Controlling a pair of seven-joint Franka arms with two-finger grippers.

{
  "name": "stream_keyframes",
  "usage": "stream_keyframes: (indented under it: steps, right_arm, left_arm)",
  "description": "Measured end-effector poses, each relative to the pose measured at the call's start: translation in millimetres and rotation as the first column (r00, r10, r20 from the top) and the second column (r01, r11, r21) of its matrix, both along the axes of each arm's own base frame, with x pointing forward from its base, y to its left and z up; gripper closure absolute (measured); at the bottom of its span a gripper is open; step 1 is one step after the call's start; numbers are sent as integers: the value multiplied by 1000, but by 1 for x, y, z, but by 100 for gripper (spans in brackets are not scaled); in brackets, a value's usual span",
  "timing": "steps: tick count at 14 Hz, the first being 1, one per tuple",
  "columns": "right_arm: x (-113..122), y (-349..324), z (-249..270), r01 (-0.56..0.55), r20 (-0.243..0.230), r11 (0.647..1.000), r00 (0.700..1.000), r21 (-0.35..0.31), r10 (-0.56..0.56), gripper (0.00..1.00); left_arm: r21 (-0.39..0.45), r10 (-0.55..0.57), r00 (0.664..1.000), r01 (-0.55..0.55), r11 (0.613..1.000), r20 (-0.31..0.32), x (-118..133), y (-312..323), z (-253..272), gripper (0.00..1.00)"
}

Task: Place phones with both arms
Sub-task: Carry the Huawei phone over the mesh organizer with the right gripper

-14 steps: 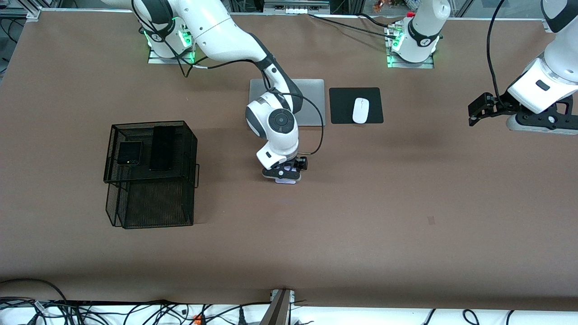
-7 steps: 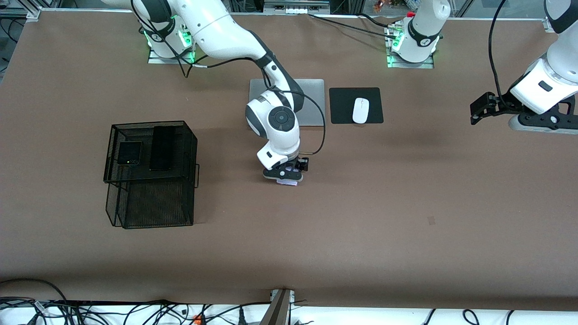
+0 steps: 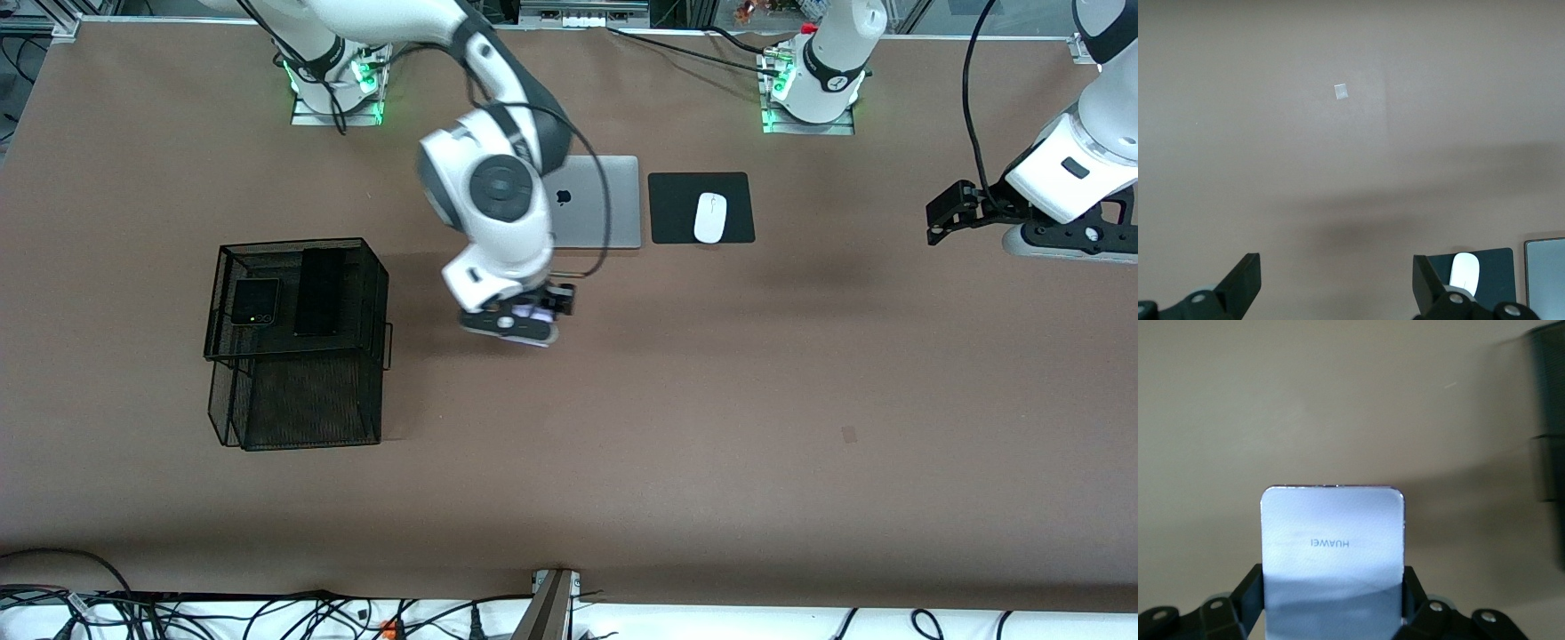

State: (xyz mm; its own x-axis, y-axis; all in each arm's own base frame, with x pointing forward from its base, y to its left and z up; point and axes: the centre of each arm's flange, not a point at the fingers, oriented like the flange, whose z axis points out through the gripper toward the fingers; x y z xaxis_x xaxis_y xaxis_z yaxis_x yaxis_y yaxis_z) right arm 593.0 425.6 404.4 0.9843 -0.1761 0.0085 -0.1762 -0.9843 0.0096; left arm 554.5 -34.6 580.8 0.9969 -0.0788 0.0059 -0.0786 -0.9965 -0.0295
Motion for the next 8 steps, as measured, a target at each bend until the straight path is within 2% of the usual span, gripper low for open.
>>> stream_keyframes:
  steps: [3, 5, 8]
  right_arm:
    - [48, -102, 24, -20, -36, 1000, 999, -8, 19, 17]
    - [79, -174, 21, -58, -43, 998, 997, -17, 57, 17]
    - [114, -280, 11, -146, -42, 989, 989, -21, 145, 17]
  left_arm:
    - [0, 0, 1000, 0, 1000, -3, 0, 0, 0, 0]
    - [0, 0, 1000, 0, 1000, -4, 0, 0, 0, 0]
    - [0, -1, 1000, 1, 1000, -4, 0, -1, 0, 0]
